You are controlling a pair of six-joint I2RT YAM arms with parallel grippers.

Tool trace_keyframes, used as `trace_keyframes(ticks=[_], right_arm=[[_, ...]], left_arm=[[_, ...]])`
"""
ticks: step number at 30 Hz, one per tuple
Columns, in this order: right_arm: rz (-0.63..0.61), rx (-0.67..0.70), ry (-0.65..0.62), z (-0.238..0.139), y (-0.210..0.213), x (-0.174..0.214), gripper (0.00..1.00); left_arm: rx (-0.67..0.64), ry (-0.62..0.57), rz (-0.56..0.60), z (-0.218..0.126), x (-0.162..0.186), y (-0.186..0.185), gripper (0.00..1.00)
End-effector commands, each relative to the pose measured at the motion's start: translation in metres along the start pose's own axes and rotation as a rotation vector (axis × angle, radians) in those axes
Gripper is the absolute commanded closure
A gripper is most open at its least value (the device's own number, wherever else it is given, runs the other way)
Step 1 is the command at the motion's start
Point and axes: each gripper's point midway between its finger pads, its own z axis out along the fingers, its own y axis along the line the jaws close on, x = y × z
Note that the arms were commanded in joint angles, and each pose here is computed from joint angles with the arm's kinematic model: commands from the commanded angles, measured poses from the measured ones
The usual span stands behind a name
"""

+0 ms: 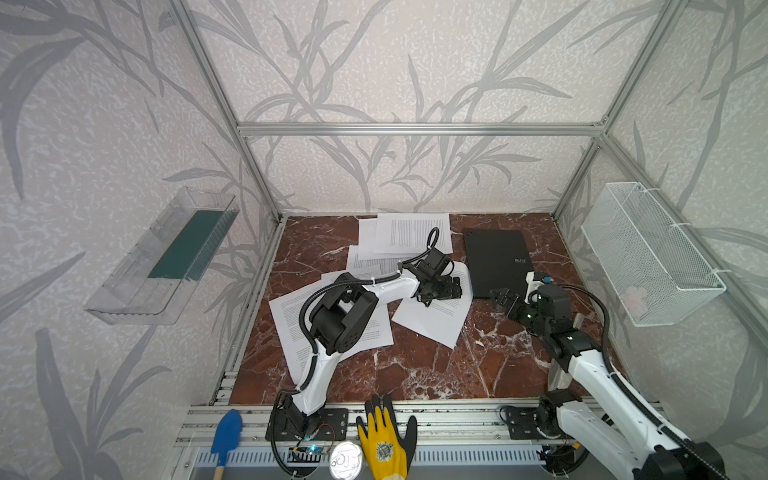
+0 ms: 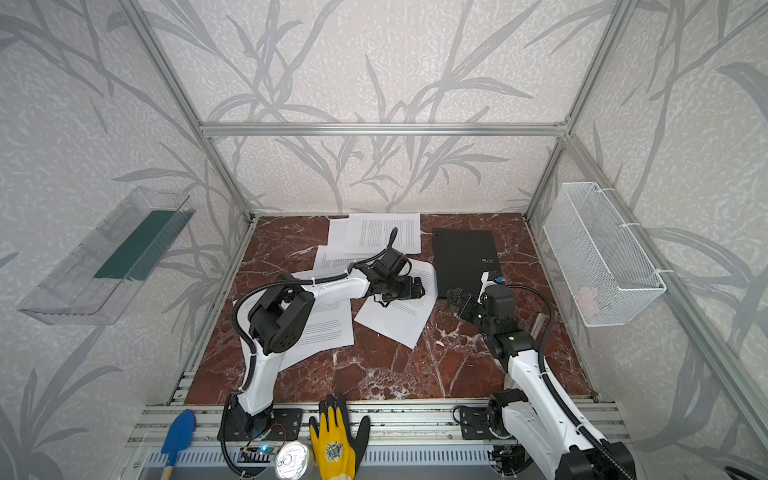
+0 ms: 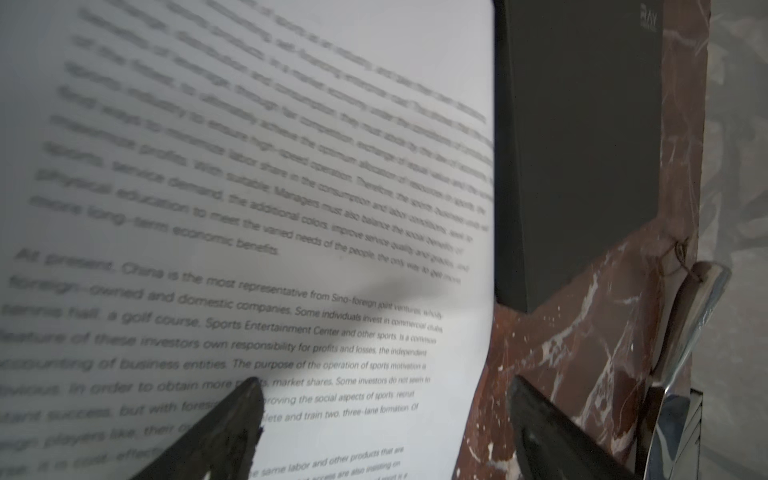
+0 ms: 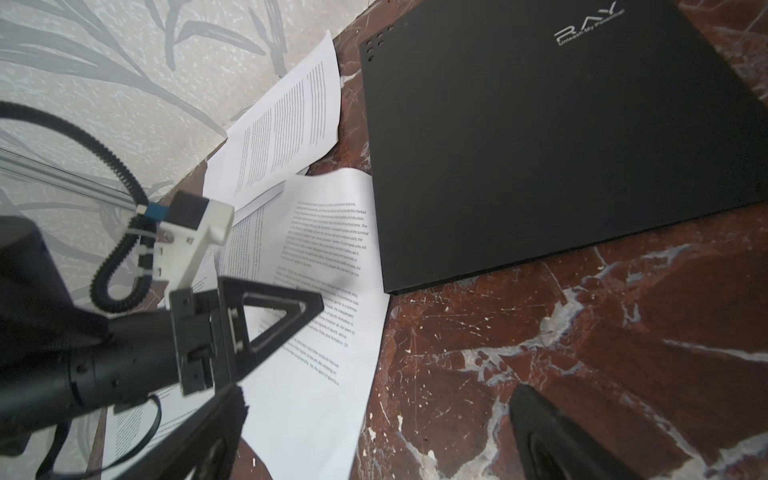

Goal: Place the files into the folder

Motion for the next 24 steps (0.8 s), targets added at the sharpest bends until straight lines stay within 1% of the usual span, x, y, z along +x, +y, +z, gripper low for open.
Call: trace_keyframes(ticks=[1, 5, 7, 9, 12, 16, 18, 20, 24], right_arm=[[-0.016, -0.019, 0.000, 0.002, 0.003, 0.001, 0.01], [-0.016, -0.018, 0.005, 0.002, 0.002, 0.002, 0.01], [-0.018, -0.014, 0.006, 0.000, 0.002, 0.003, 0.01], [-0.023, -0.008, -0.001, -0.002, 0.001, 0.001, 0.01], [-0.026, -0.007, -0.011, -0.005, 0.001, 0.001, 0.01], [-0.020, -0.009, -0.006, -0.002, 0.000, 0.002, 0.01], [-0.017, -0.017, 0.006, 0.001, 0.001, 0.004, 0.01], [-0.009, -0.022, 0.019, 0.004, 0.001, 0.006, 0.01], [-0.004, -0.032, 0.045, 0.009, 0.000, 0.013, 0.01]], left_arm=[[-0.188, 0.130, -0.054, 0.028, 0.018, 0.063, 0.07], [-0.180, 0.131, -0.076, 0.036, -0.006, 0.065, 0.07], [-0.212, 0.128, -0.069, 0.035, -0.014, 0.069, 0.08], [-0.239, 0.123, -0.092, 0.027, -0.018, 0.078, 0.08], [-0.235, 0.085, -0.147, 0.014, -0.021, 0.095, 0.08], [-0.257, 0.086, -0.182, -0.001, -0.020, 0.121, 0.08], [-0.242, 0.082, -0.212, -0.004, -0.024, 0.131, 0.08], [-0.215, 0.082, -0.231, -0.005, -0.029, 0.136, 0.08], [-0.202, 0.088, -0.207, -0.004, -0.041, 0.134, 0.08]])
